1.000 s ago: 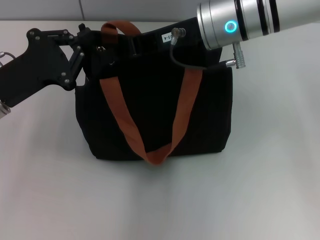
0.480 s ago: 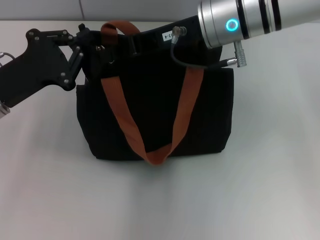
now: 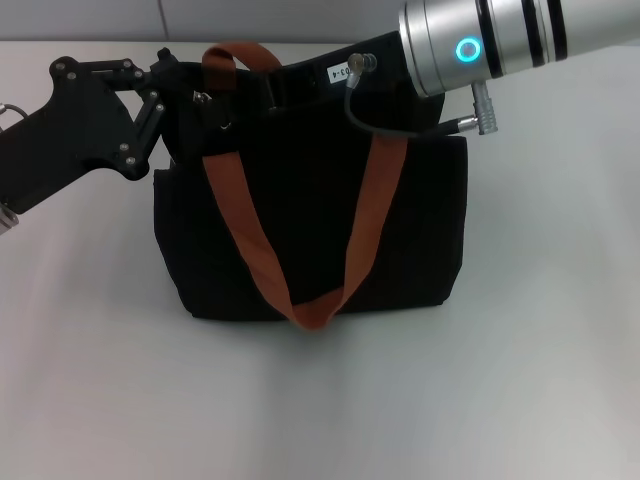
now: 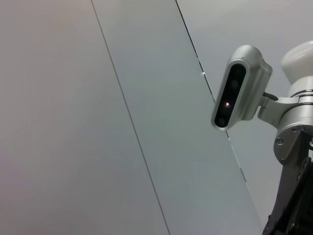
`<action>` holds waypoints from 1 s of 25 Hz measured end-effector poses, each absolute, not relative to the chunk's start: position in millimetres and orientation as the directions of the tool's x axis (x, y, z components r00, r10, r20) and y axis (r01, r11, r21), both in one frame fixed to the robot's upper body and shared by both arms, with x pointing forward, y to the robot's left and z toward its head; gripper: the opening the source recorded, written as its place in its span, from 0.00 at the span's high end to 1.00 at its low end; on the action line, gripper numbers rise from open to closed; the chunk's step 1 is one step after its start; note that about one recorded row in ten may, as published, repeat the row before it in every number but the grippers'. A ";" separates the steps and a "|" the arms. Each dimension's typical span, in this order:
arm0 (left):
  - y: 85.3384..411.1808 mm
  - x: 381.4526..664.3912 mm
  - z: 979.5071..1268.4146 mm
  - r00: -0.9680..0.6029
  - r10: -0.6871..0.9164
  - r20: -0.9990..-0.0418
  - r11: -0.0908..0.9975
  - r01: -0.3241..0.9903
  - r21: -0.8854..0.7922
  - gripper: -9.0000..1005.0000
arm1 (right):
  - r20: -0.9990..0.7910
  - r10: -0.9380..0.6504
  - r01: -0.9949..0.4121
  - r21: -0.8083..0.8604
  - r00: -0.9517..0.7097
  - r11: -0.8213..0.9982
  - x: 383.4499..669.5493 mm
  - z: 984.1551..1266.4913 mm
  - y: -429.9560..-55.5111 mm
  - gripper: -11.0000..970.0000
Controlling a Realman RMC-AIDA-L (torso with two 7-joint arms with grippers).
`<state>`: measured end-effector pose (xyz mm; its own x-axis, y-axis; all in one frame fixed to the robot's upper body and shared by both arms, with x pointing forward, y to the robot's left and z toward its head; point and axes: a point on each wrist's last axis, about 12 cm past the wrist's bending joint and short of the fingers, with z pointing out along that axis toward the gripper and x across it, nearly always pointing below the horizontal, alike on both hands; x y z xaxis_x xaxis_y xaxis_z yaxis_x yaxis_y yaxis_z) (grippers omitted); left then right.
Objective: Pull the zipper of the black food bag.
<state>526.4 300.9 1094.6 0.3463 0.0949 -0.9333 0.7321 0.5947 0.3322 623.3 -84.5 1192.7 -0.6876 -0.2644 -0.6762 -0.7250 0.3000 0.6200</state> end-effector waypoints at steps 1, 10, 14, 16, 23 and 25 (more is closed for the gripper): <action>301.0 526.3 1094.6 0.346 0.095 -0.933 0.595 0.732 0.332 0.86 | -0.677 -0.265 -0.726 0.619 -0.687 0.300 623.3 1192.9 -84.5 0.99; 302.2 525.4 1094.7 0.348 0.091 -0.933 0.602 0.727 0.330 0.86 | -0.669 -0.259 -0.714 0.614 -0.697 0.338 625.4 1190.2 -88.0 0.99; 302.3 525.4 1094.9 0.349 0.089 -0.933 0.605 0.725 0.329 0.86 | -0.669 -0.248 -0.708 0.613 -0.701 0.349 624.7 1189.9 -92.0 0.99; 302.7 525.3 1094.9 0.349 0.089 -0.933 0.608 0.723 0.329 0.86 | -0.669 -0.241 -0.705 0.614 -0.703 0.355 624.2 1190.1 -94.5 0.99; 303.1 525.3 1095.0 0.349 0.089 -0.933 0.610 0.721 0.328 0.85 | -0.658 -0.241 -0.691 0.602 -0.713 0.400 621.2 1188.4 -104.6 0.99; 303.1 525.3 1095.0 0.350 0.088 -0.933 0.611 0.721 0.328 0.85 | -0.659 -0.241 -0.691 0.597 -0.712 0.408 619.3 1188.4 -106.4 0.99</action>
